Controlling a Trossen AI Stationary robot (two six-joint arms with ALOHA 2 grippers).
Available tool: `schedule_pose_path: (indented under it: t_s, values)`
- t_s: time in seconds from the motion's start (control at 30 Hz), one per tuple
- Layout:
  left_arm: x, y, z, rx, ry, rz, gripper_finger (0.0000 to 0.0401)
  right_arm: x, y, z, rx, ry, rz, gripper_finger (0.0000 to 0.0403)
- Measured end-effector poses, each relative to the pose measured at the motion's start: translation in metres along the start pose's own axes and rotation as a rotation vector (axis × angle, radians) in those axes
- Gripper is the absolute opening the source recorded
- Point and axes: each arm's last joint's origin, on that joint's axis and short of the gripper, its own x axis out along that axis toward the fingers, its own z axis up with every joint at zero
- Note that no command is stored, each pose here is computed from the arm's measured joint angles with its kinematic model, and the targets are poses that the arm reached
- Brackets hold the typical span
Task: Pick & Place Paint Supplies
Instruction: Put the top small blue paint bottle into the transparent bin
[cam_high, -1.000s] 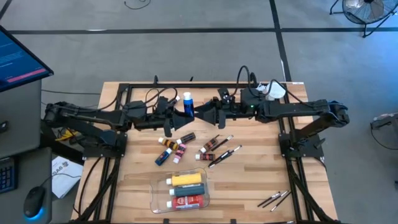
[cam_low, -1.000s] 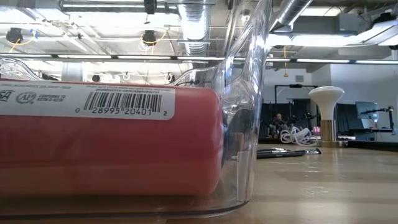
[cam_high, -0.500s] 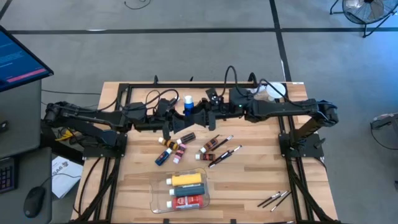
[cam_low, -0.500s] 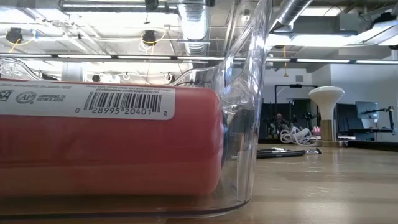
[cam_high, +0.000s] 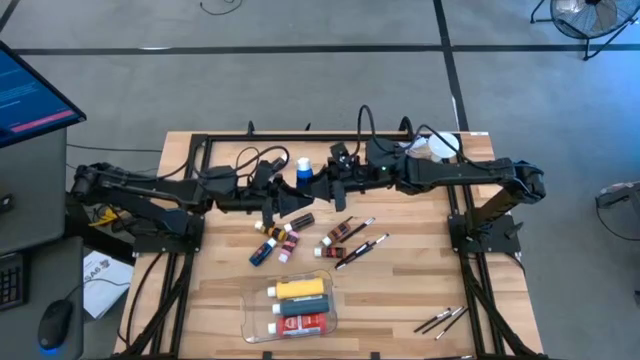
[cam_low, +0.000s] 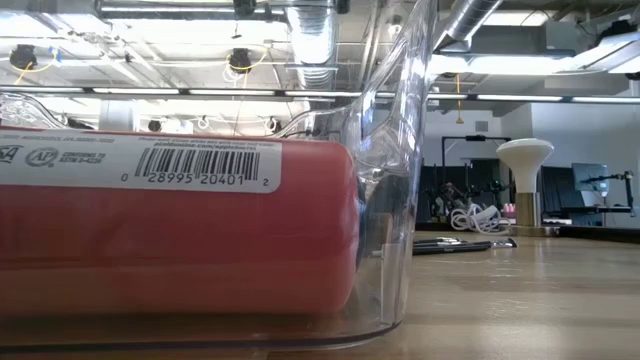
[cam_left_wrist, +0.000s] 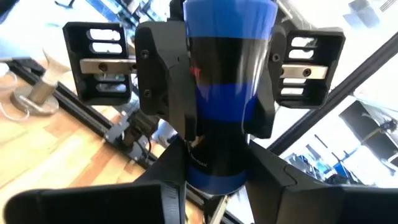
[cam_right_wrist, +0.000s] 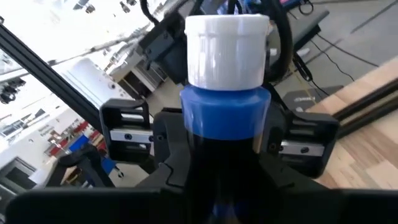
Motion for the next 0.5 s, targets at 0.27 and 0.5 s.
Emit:
schedule_pose_path:
  t_s: [0.27, 0.5]
  values:
    - [-0.009, -0.013, -0.005, -0.062, 0.114, -0.113, 0.0147, -0.017, 0.006, -0.004, 0.029, 0.159, -0.003, 0.0085]
    - [-0.04, -0.02, 0.0, -0.085, 0.218, -0.046, 0.0146, -0.053, 0.007, -0.013, 0.069, 0.377, -0.176, 0.0085]
